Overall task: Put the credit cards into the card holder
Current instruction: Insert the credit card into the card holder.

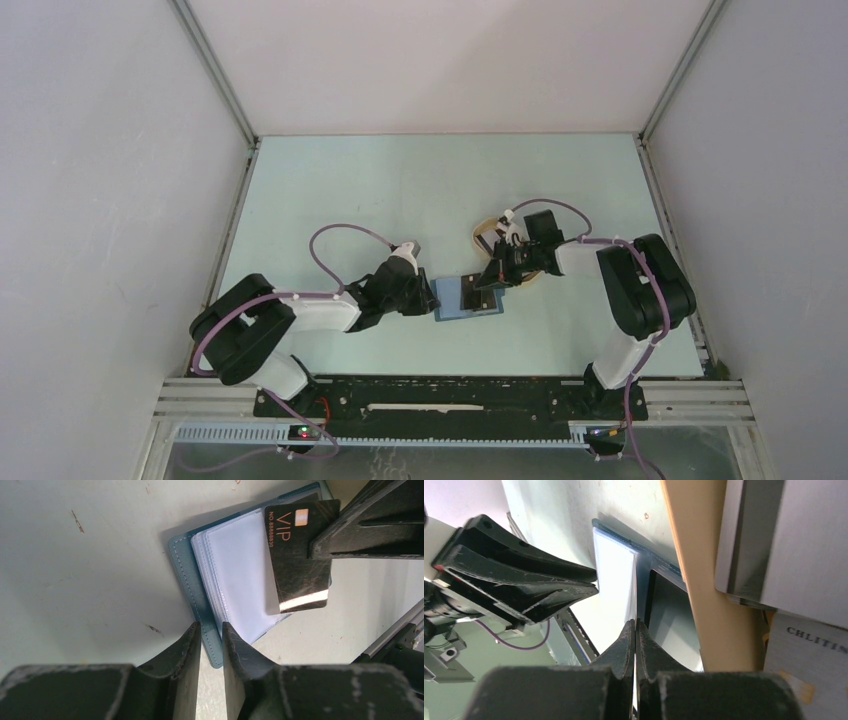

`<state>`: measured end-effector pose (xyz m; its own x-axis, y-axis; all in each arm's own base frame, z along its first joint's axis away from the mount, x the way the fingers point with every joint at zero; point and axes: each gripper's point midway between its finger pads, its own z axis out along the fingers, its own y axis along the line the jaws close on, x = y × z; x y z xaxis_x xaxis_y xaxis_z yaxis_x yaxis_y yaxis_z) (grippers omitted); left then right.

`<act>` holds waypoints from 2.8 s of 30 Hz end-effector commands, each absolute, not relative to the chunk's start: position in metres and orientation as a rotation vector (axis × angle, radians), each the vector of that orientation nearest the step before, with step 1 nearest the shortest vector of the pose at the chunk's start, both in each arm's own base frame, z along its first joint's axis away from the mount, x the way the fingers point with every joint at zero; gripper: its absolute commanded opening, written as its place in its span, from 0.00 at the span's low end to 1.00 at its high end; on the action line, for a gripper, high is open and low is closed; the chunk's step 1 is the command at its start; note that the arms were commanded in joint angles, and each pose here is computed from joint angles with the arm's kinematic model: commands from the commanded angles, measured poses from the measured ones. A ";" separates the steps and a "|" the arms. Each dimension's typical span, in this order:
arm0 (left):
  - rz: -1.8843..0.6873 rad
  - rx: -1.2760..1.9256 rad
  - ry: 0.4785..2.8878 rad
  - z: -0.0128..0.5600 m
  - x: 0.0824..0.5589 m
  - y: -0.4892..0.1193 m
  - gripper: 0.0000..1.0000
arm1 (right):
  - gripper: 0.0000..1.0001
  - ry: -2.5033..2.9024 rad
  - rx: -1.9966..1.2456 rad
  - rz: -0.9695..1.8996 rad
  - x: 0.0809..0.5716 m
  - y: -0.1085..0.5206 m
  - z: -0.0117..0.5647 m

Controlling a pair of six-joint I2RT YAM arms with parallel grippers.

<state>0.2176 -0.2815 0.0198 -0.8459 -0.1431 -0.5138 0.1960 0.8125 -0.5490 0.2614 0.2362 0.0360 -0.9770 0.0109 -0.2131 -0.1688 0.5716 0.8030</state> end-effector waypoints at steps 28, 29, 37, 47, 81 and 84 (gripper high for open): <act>-0.827 0.065 2.456 0.017 0.211 -0.282 0.29 | 0.13 2.693 -0.272 1.188 0.249 0.253 0.019; -0.830 0.068 2.456 0.017 0.211 -0.283 0.29 | 0.14 2.691 -0.282 1.185 0.249 0.253 0.020; -0.837 0.070 2.448 0.019 0.211 -0.283 0.29 | 0.24 2.701 -0.371 1.137 0.251 0.260 0.023; -0.843 0.067 2.439 0.019 0.211 -0.282 0.29 | 0.43 2.683 -0.490 1.057 0.253 0.262 0.033; -0.999 0.071 2.249 0.051 0.202 -0.277 0.28 | 0.57 2.698 -0.852 0.950 0.231 0.273 0.039; -1.027 0.080 2.238 0.054 0.198 -0.278 0.29 | 0.59 2.702 -0.890 0.966 0.229 0.272 0.041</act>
<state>0.2018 -0.2712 0.0374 -0.7988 -0.1891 -0.5711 0.2631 0.7439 -0.6143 0.2244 0.2702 0.0325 -0.8484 -0.4428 -0.2901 -0.5272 0.6571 0.5388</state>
